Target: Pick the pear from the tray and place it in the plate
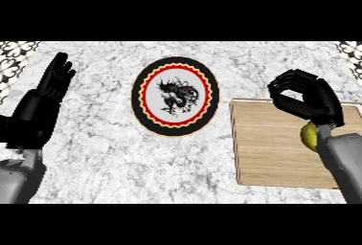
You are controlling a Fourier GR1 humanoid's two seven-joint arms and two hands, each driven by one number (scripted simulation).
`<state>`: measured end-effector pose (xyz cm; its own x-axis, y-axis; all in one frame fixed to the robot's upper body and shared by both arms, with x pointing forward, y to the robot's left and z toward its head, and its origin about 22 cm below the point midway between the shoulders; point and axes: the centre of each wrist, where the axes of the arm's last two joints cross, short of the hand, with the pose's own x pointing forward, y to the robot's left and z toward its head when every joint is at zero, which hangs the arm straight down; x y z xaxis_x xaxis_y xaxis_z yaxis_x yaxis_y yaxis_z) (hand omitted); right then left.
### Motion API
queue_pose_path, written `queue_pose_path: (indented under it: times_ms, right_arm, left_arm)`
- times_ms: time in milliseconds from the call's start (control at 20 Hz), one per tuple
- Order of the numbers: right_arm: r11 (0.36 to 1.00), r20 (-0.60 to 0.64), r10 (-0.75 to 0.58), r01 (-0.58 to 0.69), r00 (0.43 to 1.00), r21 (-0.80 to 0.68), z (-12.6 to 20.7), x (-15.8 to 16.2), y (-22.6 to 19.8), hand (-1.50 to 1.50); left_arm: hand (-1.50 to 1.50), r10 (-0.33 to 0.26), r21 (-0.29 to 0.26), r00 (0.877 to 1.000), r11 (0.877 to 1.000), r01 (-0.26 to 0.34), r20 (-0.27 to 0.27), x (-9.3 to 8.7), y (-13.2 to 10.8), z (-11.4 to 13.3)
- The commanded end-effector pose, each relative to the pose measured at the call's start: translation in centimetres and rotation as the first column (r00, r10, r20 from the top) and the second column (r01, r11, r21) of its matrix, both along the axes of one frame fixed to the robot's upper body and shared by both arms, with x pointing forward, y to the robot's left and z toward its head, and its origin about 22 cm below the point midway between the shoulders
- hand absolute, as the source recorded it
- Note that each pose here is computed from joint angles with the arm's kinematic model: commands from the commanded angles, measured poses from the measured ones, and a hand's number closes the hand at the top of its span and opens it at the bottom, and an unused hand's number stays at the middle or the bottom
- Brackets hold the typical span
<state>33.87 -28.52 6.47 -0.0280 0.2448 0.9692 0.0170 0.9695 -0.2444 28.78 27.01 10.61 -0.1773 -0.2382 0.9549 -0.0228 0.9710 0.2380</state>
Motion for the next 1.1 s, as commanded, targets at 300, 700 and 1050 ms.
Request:
queue_pose_path:
  times_ms: [300,700,1050]
  right_arm:
    - [0.875,0.144,-0.39,0.317,0.909,0.365,-3.6,-3.1,0.3,-1.5]
    - [0.934,0.081,-0.355,0.357,0.932,-0.014,5.1,-3.5,-7.7,-1.5]
    - [0.933,-0.346,-0.239,0.116,0.907,-0.341,8.6,-4.9,-11.8,-1.5]
  left_arm:
    - [0.0,-0.045,0.017,0.999,0.999,0.045,-0.012,-0.1,2.7,1.0]
    - [0.0,-0.046,-0.019,0.999,0.999,0.046,-0.007,1.3,1.0,1.0]
    - [0.0,-0.047,0.001,0.999,0.999,0.047,-0.012,0.8,1.8,-0.6]
